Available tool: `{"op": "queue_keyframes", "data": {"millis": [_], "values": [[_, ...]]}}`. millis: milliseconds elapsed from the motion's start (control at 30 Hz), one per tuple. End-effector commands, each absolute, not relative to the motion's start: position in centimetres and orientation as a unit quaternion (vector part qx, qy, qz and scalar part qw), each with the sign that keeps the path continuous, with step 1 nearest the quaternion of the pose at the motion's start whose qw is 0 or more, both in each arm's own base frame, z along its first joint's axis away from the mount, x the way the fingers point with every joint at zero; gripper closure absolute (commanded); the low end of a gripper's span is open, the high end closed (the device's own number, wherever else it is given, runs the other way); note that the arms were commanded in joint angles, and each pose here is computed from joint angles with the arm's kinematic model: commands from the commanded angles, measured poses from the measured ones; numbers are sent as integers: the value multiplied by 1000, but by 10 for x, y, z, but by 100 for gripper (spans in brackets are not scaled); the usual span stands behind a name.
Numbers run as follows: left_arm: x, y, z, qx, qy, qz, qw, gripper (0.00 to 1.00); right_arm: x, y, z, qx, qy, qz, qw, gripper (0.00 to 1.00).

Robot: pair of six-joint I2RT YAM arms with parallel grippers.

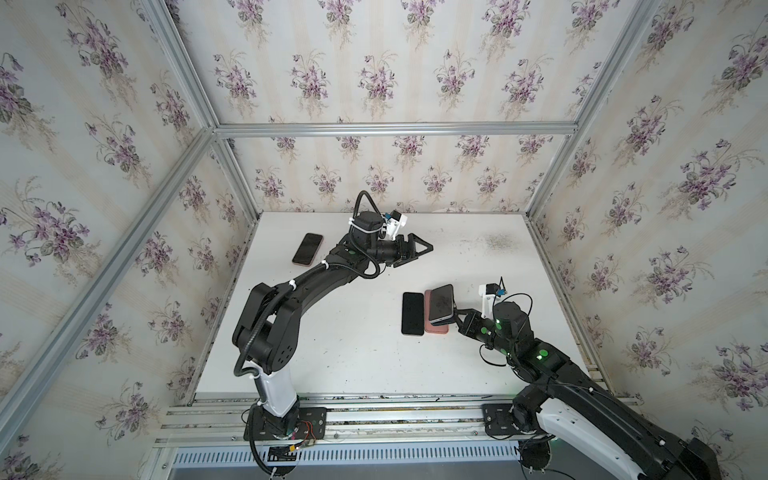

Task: Take the phone out of the phone case

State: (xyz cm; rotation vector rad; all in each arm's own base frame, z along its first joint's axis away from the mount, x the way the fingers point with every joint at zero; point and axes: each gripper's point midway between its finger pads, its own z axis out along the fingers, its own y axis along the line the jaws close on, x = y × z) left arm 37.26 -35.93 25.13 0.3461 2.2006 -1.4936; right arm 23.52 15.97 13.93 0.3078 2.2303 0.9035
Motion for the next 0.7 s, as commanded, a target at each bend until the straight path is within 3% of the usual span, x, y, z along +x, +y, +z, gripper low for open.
{"op": "queue_keyframes", "data": {"millis": [0, 300, 667], "values": [[342, -350, 228, 227, 830, -445, 247, 13, 243, 161, 154, 130, 850, 358, 366, 100], [256, -372, 209, 424, 801, -320, 277, 16, 244, 161, 151, 142, 853, 357, 354, 100], [238, -407, 178, 496, 784, -260, 268, 23, 244, 163, 154, 147, 852, 362, 348, 100]]}}
